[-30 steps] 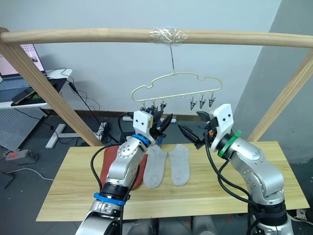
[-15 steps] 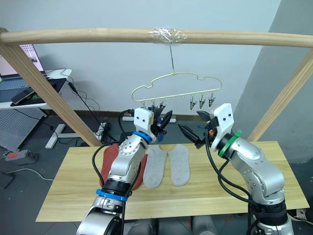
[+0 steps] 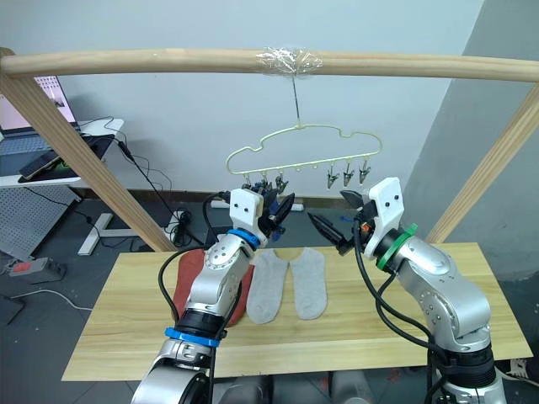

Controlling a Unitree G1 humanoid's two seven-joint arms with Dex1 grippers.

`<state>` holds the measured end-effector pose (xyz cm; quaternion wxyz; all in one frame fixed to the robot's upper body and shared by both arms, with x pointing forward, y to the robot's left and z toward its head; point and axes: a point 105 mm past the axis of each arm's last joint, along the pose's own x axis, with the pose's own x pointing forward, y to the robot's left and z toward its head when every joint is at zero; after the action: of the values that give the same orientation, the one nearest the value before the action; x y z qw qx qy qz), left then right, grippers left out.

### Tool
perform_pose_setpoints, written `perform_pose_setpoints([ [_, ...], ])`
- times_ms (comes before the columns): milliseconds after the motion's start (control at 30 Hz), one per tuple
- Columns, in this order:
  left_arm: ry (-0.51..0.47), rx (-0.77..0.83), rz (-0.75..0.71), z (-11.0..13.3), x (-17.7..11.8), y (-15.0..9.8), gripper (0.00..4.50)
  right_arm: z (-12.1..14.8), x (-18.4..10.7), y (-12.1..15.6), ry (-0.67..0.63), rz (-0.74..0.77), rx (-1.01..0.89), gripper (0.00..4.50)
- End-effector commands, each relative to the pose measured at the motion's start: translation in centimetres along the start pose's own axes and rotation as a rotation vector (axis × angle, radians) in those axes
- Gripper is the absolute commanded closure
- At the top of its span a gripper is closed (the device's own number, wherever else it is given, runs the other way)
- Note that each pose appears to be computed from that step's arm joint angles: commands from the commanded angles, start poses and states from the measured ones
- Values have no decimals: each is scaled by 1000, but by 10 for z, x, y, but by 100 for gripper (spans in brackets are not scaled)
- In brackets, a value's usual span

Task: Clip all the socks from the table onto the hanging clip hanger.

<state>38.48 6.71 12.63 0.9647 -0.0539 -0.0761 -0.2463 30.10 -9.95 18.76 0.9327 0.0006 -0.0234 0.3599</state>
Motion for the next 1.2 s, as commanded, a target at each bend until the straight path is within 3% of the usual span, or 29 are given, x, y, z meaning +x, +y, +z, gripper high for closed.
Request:
perform_pose_setpoints([
  [33,-73,28,11,21,5,3,231,18,-2,3,-63,12,-23,0],
  [567,-109,29,-24,32,29,-3,231,19,0,4,-64,21,-24,0],
  [1200,-105,26,-35,29,34,0,231,19,0,2,-67,3,-25,0],
])
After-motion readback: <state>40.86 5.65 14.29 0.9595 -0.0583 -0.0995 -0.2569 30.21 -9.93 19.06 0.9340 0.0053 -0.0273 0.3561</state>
